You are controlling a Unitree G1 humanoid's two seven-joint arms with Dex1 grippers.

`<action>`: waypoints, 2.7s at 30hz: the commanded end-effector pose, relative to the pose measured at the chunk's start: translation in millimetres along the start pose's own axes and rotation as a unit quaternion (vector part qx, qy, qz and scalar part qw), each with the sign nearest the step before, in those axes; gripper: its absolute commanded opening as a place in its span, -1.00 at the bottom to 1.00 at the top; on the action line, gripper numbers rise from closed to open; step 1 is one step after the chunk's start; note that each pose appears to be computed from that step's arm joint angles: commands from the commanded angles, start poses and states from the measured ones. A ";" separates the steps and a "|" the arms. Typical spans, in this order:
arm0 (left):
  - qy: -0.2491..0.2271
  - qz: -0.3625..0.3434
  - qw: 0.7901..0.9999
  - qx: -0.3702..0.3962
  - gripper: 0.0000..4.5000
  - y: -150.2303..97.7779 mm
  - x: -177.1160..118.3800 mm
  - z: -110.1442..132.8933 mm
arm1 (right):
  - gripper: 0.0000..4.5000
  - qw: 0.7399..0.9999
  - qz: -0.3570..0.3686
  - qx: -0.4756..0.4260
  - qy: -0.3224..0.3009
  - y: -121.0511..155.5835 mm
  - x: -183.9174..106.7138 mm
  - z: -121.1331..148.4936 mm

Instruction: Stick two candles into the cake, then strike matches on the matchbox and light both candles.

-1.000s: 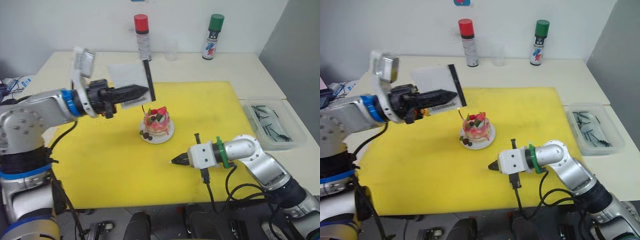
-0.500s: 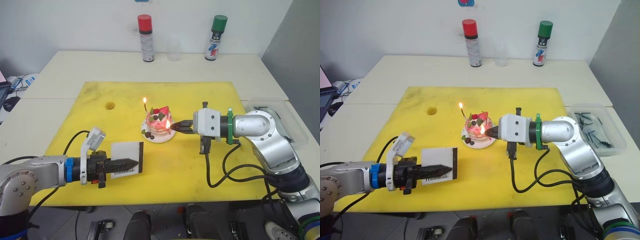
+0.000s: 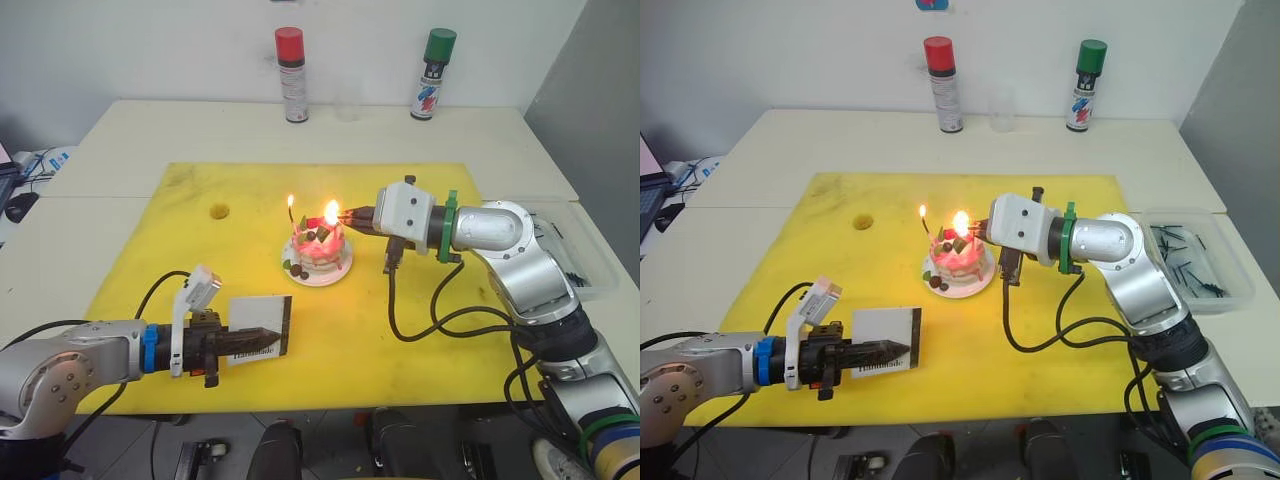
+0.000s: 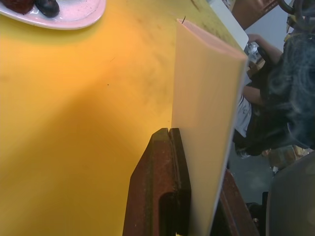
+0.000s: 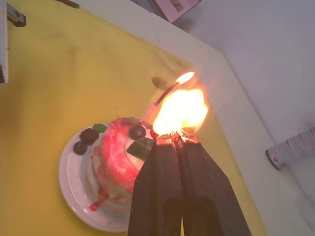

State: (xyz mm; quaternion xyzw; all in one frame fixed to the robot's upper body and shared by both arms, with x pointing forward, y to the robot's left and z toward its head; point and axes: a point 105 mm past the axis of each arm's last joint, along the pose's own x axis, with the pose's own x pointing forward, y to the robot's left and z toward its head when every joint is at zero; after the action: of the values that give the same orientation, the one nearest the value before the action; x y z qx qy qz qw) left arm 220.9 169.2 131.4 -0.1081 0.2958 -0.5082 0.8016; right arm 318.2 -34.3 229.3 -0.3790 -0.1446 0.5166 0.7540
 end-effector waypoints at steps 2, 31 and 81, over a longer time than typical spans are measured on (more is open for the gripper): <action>-0.006 -0.007 1.000 0.018 -1.00 -2.5 -0.4 6.0 | -0.99 0.999 -0.023 -0.025 -0.013 -11.2 -3.0 10.9; -0.003 -0.012 1.000 0.026 -1.00 0.7 1.7 8.1 | -0.99 1.000 -0.016 -0.020 -0.004 -7.3 -9.2 9.1; -0.036 -0.005 0.997 -0.062 -1.00 0.9 17.4 2.6 | 0.99 0.908 -0.290 0.232 0.193 -35.6 -190.5 -80.9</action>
State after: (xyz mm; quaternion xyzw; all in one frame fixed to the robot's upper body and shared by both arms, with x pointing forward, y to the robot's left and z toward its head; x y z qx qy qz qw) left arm 226.5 152.5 116.1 -0.1649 0.3044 -0.4901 0.8000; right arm 321.2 -277.5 222.0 -0.1813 0.0565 0.1261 0.9737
